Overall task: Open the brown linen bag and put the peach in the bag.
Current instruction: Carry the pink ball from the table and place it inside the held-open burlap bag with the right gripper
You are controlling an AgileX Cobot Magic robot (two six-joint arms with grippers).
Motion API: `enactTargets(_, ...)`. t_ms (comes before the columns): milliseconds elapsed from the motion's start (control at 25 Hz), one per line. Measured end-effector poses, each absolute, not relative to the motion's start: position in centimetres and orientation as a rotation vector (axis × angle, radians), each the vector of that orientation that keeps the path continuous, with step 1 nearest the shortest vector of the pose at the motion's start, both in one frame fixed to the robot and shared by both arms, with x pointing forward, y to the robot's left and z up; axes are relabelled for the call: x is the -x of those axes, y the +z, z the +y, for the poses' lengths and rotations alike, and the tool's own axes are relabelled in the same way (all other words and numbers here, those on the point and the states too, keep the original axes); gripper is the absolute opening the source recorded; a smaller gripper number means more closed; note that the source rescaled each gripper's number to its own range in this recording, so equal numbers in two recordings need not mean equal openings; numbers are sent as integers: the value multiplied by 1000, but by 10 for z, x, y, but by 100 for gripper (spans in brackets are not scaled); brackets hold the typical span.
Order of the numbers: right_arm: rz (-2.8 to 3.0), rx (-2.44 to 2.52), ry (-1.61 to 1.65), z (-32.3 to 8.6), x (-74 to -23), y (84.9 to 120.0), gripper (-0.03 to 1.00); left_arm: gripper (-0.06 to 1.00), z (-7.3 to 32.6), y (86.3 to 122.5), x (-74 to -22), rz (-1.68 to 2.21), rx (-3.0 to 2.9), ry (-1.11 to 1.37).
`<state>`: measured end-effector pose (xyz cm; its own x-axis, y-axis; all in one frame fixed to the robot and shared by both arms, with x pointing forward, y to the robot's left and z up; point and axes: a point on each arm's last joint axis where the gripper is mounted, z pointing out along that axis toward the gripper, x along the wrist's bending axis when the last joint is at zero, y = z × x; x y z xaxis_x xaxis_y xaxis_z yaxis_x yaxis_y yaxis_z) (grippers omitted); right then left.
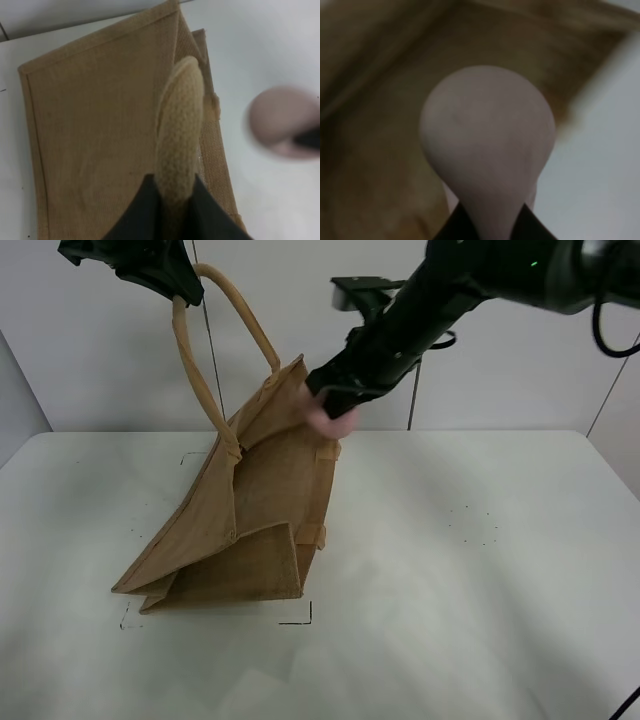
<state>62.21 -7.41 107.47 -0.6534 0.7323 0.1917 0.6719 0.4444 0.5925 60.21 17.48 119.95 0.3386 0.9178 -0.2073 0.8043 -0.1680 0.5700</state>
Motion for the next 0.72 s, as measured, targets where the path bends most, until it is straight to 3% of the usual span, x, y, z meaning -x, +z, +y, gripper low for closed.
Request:
enactTargets(200,2680,-1092,1042,-26,-617,1039,0,0,175,1200,-602,1502,-2007,244)
enactTargets(440,2738,-851,999,-14,-631,992,0,0,175,1200,-602,1502,-2007,244)
enactTargets(720,2742,-664,1093,-3,-638,969,0,0,175,1200,-602,1502,-2007,244)
